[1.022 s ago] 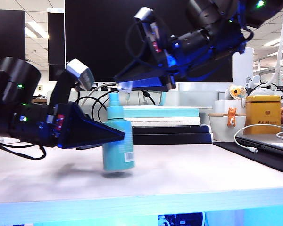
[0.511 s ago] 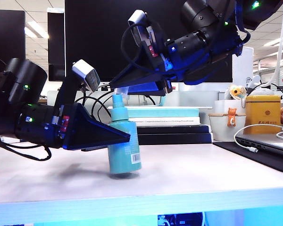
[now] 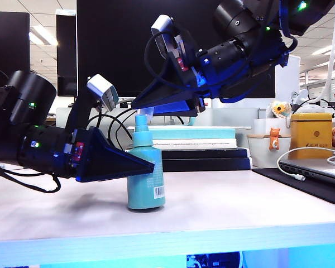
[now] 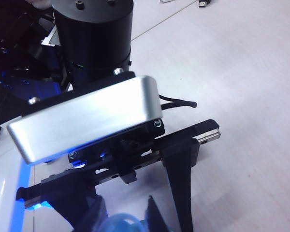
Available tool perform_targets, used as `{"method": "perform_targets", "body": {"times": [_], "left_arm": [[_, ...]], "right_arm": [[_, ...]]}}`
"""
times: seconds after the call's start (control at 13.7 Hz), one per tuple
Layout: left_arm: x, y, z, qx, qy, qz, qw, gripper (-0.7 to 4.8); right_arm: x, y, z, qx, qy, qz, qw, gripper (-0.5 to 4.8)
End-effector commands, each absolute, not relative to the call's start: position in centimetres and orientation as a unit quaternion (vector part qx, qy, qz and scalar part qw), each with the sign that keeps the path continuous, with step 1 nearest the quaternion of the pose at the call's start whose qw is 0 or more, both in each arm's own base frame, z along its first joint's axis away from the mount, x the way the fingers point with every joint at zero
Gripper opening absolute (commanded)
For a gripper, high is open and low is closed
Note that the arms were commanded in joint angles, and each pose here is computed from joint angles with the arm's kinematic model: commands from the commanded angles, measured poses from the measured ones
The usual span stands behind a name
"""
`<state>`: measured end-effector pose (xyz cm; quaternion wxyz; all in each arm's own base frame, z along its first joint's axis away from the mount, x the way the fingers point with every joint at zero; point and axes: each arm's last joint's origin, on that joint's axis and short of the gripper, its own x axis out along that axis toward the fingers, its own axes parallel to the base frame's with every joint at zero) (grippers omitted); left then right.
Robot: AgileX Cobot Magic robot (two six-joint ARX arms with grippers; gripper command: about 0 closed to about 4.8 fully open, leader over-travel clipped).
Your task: Pick up the sprayer with the left hand, pick up its lid with the right hand then put the lid on the sprayer.
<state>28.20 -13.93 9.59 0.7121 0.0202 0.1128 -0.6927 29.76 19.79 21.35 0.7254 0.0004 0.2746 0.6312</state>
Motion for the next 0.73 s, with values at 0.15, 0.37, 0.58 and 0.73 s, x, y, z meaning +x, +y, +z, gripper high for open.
{"method": "perform_targets", "body": {"times": [0.15,0.37,0.58,0.73], "left_arm": [[28.3,-14.02,9.88,0.025,0.102,-0.696,0.711,2.67],[28.42,-14.08,9.95,0.025,0.102,-0.696,0.711,2.67],[28.42,-14.08,9.95,0.025,0.102,-0.696,0.71,2.67],[28.43,-14.08,9.96,0.025,0.102,-0.696,0.71,2.67]], "right_arm": [[29.8,19.81,21.46,-0.009,0.273,0.625,0.732,0.09],[29.53,19.62,21.0,-0.033,0.284,0.622,0.729,0.09],[29.55,19.58,20.94,-0.037,0.287,0.615,0.733,0.09],[29.54,19.57,20.78,-0.039,0.289,0.615,0.733,0.1]]}}
